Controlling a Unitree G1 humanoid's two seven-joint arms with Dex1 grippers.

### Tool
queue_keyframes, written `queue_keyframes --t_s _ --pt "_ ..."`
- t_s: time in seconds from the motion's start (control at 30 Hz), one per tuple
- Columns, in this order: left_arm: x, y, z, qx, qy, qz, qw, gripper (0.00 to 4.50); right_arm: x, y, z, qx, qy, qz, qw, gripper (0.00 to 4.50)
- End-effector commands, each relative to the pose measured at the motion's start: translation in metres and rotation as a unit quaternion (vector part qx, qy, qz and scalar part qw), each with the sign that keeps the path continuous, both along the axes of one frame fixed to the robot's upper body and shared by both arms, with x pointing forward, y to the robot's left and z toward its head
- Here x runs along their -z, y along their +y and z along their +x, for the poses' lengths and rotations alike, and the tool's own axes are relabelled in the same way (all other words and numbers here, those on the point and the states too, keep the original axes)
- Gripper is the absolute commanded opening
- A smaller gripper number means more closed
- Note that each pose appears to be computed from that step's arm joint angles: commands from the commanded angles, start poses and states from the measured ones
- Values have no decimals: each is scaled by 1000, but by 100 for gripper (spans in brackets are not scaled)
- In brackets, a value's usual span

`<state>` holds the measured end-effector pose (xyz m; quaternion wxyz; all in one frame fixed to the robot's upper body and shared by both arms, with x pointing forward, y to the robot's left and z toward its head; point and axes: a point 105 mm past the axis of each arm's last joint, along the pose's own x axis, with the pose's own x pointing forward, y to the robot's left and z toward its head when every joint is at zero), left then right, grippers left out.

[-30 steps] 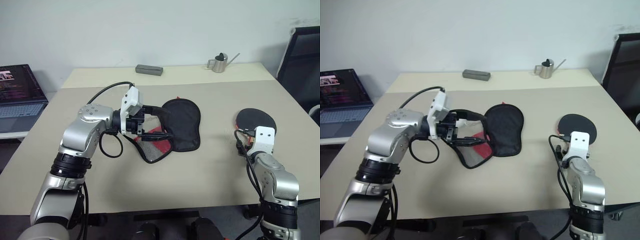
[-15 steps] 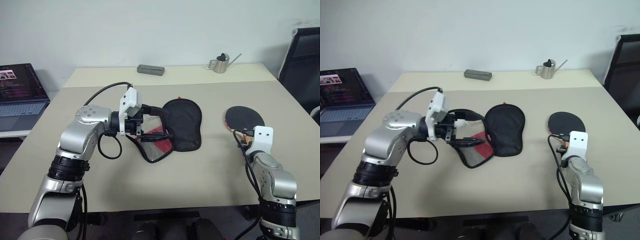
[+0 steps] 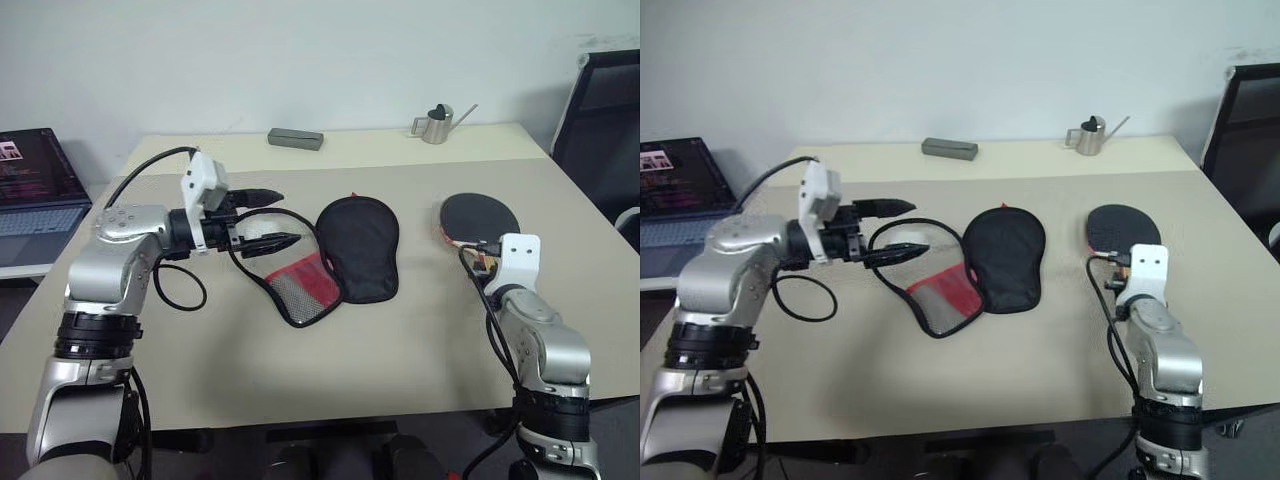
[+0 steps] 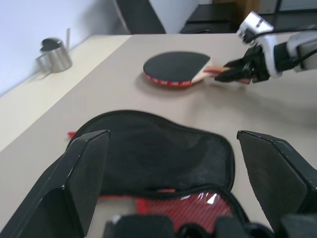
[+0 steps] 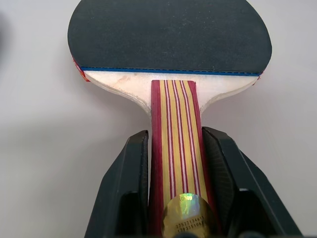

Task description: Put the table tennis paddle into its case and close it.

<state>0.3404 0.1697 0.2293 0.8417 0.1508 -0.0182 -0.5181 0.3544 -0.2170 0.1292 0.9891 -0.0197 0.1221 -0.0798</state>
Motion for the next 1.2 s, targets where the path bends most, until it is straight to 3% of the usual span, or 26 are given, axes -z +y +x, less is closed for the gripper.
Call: queue_keyframes --t_s 0.03,0.3,0.5,0.73,1.2 --pt "-10 18 0 -35 -25 -4 999 450 -41 15 3 -31 -67 -6 997 128" --pt "-5 56 1 -93 -19 16 995 450 -68 70 17 -119 -99 7 988 128" --pt "-4 63 0 -96 -16 14 995 450 -60 122 24 -184 -76 41 979 128" --pt "-8 59 -6 -95 -19 9 995 450 -38 171 13 -232 -41 69 969 128" --pt "-8 49 -8 -91 -14 7 996 450 -5 171 17 -212 -12 52 976 128"
